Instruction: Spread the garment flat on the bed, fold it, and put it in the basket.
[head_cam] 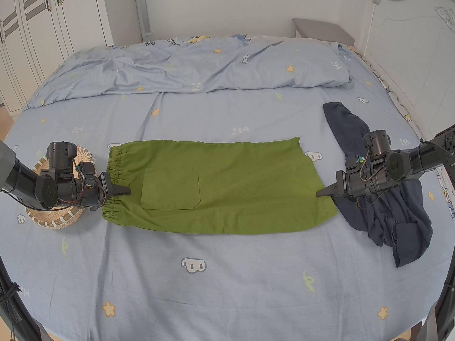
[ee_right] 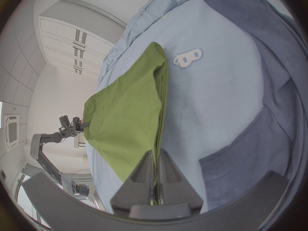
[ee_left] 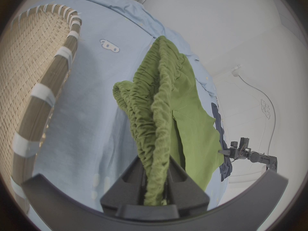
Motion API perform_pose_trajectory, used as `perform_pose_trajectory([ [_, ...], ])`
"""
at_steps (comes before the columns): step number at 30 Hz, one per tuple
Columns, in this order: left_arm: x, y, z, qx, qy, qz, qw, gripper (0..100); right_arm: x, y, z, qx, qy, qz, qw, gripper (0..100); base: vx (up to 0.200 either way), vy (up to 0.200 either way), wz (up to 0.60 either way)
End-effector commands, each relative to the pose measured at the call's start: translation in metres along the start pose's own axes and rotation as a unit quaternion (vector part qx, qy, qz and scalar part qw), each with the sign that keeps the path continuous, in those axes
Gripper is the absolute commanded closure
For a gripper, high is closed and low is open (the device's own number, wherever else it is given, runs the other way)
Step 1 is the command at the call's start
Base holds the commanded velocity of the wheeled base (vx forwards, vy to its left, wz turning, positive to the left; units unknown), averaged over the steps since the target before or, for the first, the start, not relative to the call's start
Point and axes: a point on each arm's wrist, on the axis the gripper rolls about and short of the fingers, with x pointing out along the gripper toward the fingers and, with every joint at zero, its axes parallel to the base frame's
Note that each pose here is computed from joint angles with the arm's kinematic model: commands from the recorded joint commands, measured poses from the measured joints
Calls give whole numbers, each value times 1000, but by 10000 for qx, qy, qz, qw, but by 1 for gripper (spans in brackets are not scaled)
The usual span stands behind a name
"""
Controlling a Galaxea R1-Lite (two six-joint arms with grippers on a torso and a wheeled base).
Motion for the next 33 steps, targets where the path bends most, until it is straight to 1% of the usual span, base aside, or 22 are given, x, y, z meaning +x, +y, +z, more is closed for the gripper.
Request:
perform_pose_trajectory([
  [1, -2, -4, 2, -40, 70, 16, 10000, 100, -21, 24, 3, -166, -121, 67, 9998, 100, 0, 0, 0],
  [6, -4, -6, 4, -89, 133, 56, 9999, 100, -40, 41, 2, -286, -258, 94, 9992, 100, 0, 0, 0],
  [10, -4, -6, 4, -94, 141, 51, 9998, 100, -50, 48, 0, -261, -274, 92, 9992, 100, 0, 0, 0],
  [13, -11, -11, 2, -162, 263, 94, 9995, 100, -68, 58, -14, -141, -159, 51, 9998, 100, 0, 0, 0],
  [15, -15, -12, -6, -171, 532, 179, 9983, 100, -79, 63, -24, -88, -125, 30, 9999, 100, 0, 0, 0],
  [18, -22, -10, -18, -13, 1033, 302, 9942, 100, -90, 69, -42, -14, -36, 11, 10000, 100, 0, 0, 0],
  [21, -41, -15, -28, 155, 1379, 361, 9897, 100, -97, 71, -63, 58, 60, -8, 10000, 100, 0, 0, 0],
  [24, -58, -18, -36, 97, 1511, 421, 9876, 100, -99, 72, -81, 146, 235, -23, 9996, 100, 0, 0, 0],
  [25, -60, -19, -38, 96, 1523, 422, 9874, 100, -99, 72, -84, 156, 268, -19, 9995, 100, 0, 0, 0],
  [26, -66, -20, -49, 45, 1618, 441, 9858, 100, -99, 72, -97, 230, 398, -33, 9989, 100, 0, 0, 0],
  [27, -69, -19, -58, -10, 1701, 467, 9843, 100, -99, 72, -104, 260, 455, -25, 9986, 100, 0, 0, 0],
  [28, -72, -18, -63, -32, 1738, 478, 9836, 100, -98, 72, -108, 259, 508, -10, 9984, 100, 0, 0, 0],
  [29, -76, -17, -75, -52, 1827, 505, 9819, 100, -95, 76, -120, 242, 644, 32, 9976, 100, 0, 0, 0],
  [31, -79, -13, -88, -42, 1897, 538, 9804, 100, -92, 77, -133, 245, 769, 68, 9967, 100, 0, 0, 0],
  [32, -79, -13, -88, -42, 1897, 538, 9804, 100, -92, 77, -133, 245, 769, 68, 9967, 100, 0, 0, 0],
  [33, -82, -8, -103, -24, 1935, 565, 9795, 100, -90, 76, -146, 282, 883, 82, 9957, 100, 0, 0, 0],
])
